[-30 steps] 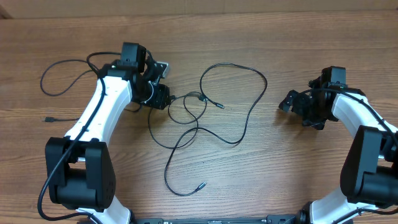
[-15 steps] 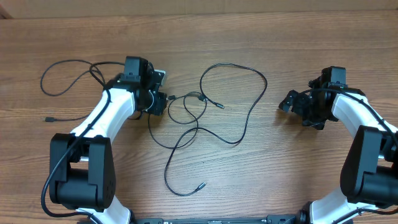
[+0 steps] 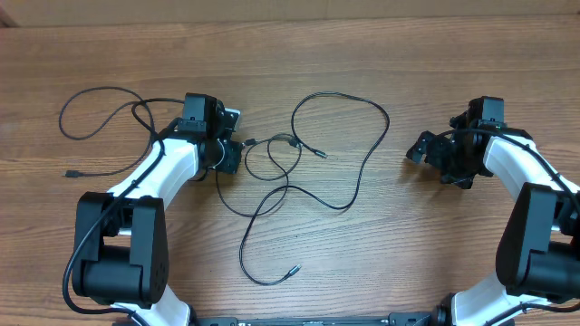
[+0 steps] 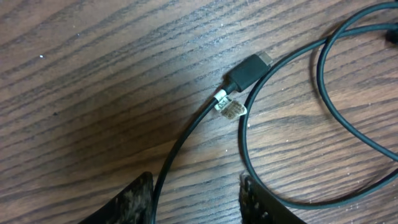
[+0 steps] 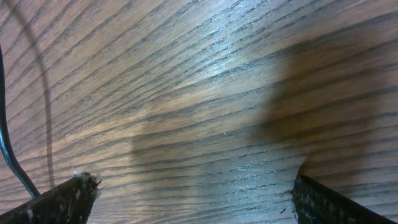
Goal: Untangle cables
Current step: 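Move the left gripper back to left-center and hold position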
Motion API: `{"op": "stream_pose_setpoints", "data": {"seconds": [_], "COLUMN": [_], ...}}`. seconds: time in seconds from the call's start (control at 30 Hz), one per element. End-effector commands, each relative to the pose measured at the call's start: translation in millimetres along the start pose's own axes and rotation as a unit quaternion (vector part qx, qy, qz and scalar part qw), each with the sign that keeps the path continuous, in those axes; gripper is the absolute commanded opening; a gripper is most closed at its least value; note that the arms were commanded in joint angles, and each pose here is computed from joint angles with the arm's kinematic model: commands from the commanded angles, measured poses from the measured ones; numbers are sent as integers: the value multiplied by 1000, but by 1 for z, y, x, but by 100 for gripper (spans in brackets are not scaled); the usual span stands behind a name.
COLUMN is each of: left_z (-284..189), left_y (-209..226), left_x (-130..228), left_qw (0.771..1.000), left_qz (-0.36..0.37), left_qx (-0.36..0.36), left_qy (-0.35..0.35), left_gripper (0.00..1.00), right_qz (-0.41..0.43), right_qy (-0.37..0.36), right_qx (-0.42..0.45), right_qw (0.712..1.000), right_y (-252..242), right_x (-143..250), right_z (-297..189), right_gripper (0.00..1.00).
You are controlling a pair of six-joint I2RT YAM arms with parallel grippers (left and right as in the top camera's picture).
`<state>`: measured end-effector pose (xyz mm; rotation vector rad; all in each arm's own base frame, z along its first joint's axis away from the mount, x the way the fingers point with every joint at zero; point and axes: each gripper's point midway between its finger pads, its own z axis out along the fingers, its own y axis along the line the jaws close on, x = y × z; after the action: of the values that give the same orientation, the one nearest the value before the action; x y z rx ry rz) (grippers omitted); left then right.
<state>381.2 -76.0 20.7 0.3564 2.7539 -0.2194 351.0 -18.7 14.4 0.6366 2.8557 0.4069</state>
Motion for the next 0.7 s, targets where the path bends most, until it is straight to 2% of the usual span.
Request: {"op": "stream_pose_setpoints", "data": {"seconds": [0.0, 0.67], "left_z": [5, 5], "left_y": [1, 5], "left_x": [5, 0], "left_qw": [1000, 1000], "left_qz": [-9, -8], "left_qx": [-3, -15], "left_qy": [5, -3], "left_gripper": [45, 41], "right_qz": [-2, -2], "right_qy": [-12, -12], "right_qx": [2, 2], "right_qw": [1000, 1000], "right_y": [0, 0], "right_x": [-3, -3], "right_z": [-5, -5], "right_gripper": [100, 100]}}
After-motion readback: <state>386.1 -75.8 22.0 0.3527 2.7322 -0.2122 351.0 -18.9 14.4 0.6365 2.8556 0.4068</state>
